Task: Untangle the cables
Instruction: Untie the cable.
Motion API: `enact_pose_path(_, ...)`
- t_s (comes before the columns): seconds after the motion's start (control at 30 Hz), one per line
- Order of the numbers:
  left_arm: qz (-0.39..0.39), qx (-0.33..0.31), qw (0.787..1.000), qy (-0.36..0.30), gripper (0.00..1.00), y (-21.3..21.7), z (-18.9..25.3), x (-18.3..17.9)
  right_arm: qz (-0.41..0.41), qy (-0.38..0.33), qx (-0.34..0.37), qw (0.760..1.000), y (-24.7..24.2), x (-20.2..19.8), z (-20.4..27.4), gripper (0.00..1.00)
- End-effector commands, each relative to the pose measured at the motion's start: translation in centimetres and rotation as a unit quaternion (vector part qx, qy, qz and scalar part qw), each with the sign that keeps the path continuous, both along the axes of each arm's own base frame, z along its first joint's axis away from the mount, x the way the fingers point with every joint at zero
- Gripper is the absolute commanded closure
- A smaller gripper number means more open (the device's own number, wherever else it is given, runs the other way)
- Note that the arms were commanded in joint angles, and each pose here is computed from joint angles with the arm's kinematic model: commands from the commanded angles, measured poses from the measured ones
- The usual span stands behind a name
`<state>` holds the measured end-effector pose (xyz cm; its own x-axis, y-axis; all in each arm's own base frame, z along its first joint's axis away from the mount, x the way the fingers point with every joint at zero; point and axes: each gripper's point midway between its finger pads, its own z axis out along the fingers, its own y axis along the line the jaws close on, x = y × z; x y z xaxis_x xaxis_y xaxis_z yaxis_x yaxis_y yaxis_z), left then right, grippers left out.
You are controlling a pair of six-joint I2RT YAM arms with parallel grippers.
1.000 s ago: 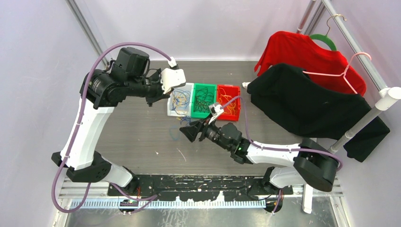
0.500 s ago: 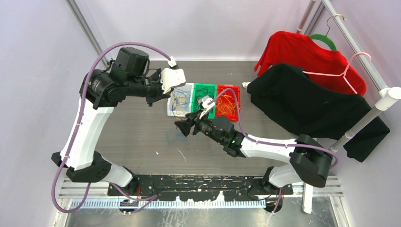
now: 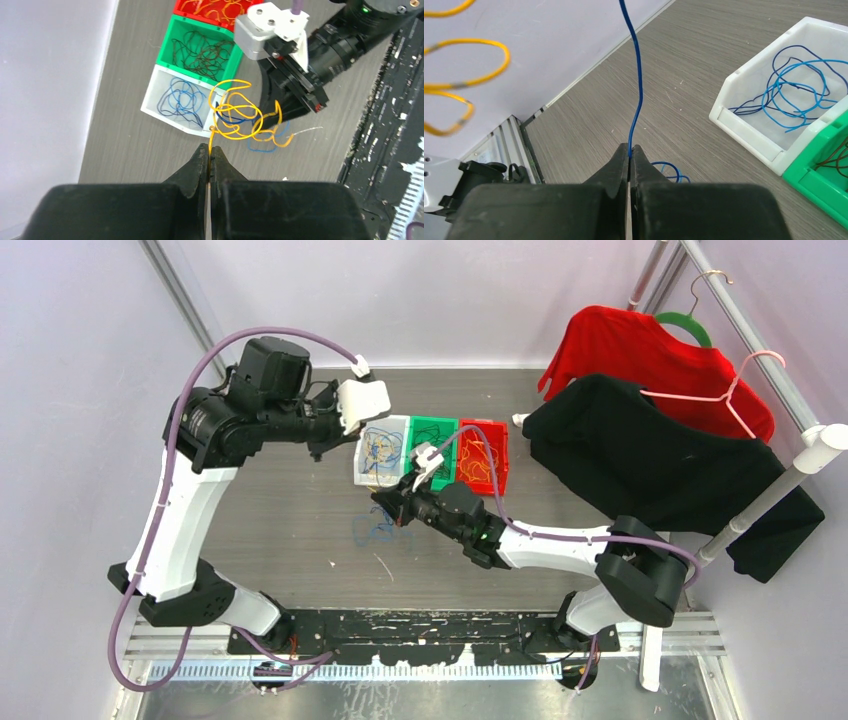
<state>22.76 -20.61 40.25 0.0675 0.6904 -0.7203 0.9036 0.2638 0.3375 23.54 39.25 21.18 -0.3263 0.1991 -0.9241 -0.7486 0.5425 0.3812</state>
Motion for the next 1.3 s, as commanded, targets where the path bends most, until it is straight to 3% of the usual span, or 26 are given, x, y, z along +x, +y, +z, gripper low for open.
enact_pose_path(0.0,0.038,-0.056,0.993,-0.096,1.0,0.2,5.0,1.9,-0.005,0.018,0.038,0.999,0.2,-0.2,0.5,0.99)
enact_pose_path(0.23,0.111,-0.121,0.961,-0.224,1.0,1.3,11.7,5.0,-0.025,0.092,0.011,0.995,-0.7,-0.6,-5.5,0.99)
enact_pose_path(0.57,0.131,-0.164,0.936,-0.284,1.0,2.2,16.0,5.1,-0.019,0.131,-0.023,0.991,-0.7,-1.8,-8.5,0.99)
enact_pose_path(0.73,0.159,-0.203,0.908,-0.331,1.0,3.2,18.9,5.3,-0.023,0.148,-0.046,0.988,-1.4,-2.2,-9.7,0.98)
enact_pose_path(0.8,0.142,-0.2,0.914,-0.321,1.0,2.9,18.6,4.7,-0.016,0.149,-0.041,0.988,-1.3,-2.6,-9.3,0.85)
enact_pose_path(0.9,0.088,-0.177,0.944,-0.264,1.0,1.3,15.4,3.3,-0.007,0.134,-0.024,0.991,-1.3,-2.8,-7.1,0.66)
enact_pose_path(1.03,0.031,-0.139,0.975,-0.172,1.0,0.1,10.2,1.2,0.01,0.084,-0.012,0.996,-1.7,-3.1,-1.8,0.3)
enact_pose_path(1.13,0.002,-0.117,0.987,-0.114,1.0,-0.3,7.1,-0.5,0.012,0.027,-0.017,0.999,-2.8,-3.1,3.1,0.19)
enact_pose_path(1.27,-0.026,-0.09,0.994,-0.064,1.0,-0.4,3.6,-1.9,0.012,-0.029,-0.028,0.999,-4.8,-3.6,8.0,0.14)
